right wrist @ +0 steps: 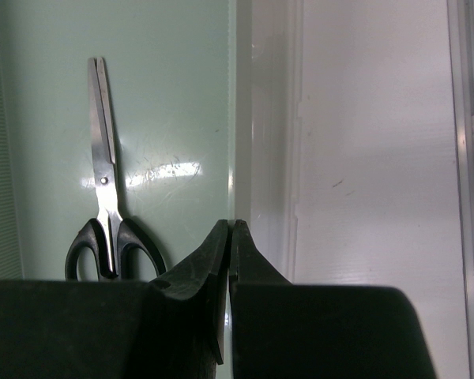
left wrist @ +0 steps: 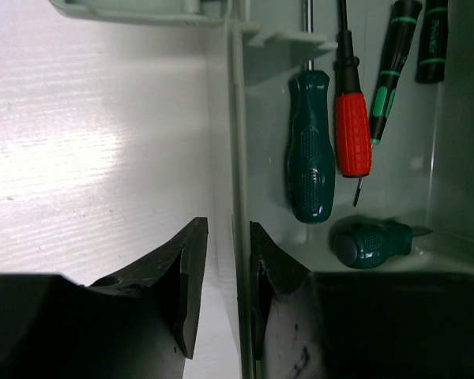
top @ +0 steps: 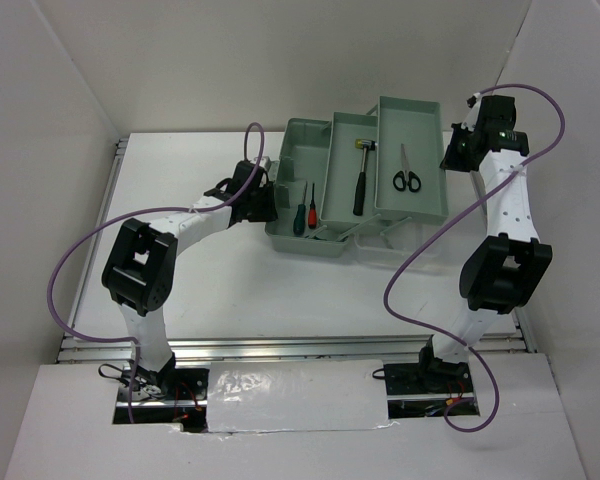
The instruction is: Sort the tools into containers
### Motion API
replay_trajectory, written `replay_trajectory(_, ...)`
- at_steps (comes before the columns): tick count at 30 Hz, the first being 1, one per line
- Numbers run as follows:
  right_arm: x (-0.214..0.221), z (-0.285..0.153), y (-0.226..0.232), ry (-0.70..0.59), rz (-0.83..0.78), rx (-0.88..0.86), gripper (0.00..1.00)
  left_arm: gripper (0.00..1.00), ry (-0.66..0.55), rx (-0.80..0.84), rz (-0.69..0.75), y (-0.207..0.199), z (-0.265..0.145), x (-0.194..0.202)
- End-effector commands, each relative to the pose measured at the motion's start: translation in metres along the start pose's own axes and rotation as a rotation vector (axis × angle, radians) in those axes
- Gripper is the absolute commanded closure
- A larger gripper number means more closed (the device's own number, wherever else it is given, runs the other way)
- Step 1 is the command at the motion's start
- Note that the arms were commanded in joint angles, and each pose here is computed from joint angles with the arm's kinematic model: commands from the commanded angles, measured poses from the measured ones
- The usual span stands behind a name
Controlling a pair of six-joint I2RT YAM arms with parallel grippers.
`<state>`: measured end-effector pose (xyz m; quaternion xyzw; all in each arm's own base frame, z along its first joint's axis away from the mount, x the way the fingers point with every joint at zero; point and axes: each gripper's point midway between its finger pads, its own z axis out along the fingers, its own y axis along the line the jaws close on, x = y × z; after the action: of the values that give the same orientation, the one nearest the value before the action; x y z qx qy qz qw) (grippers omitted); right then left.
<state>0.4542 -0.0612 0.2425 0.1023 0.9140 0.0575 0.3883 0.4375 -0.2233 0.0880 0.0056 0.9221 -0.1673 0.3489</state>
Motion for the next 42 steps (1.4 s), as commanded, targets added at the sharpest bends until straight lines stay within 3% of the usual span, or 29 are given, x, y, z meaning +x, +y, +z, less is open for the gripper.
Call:
replay_trajectory(1, -0.023, -0.012, 0.034, -0.061, -0.041, -0.102, 1.00, 0.61, 0.006, 0.002, 0.019, -0.002, -0.004, 0.002)
replay_trajectory(21, -0.016, -0.066, 0.156, -0.099, -0.194, -0.435, 1.00, 0.64, 0.035, 0.032, 0.061, -0.007, 0.009, 0.008)
replay_trajectory(28, 0.000, -0.063, 0.181, -0.049, -0.226, -0.523, 1.00, 0.64, 0.017, 0.057, 0.076, -0.012, 0.005, 0.004)
replay_trajectory(30, 0.006, -0.060, 0.188, -0.033, -0.238, -0.533, 1.00, 0.58, 0.009, 0.045, 0.072, -0.009, 0.003, 0.003)
replay_trajectory(32, 0.008, -0.061, 0.195, -0.033, -0.258, -0.542, 1.00, 0.40, -0.012, 0.034, 0.051, -0.007, -0.001, -0.003)
replay_trajectory(35, 0.011, -0.061, 0.206, -0.034, -0.289, -0.541, 1.00, 0.30, -0.105, 0.051, 0.003, -0.004, -0.019, -0.026)
replay_trajectory(42, 0.014, -0.059, 0.218, -0.053, -0.324, -0.508, 1.00, 0.29, -0.155, 0.106, -0.076, 0.005, -0.039, -0.050)
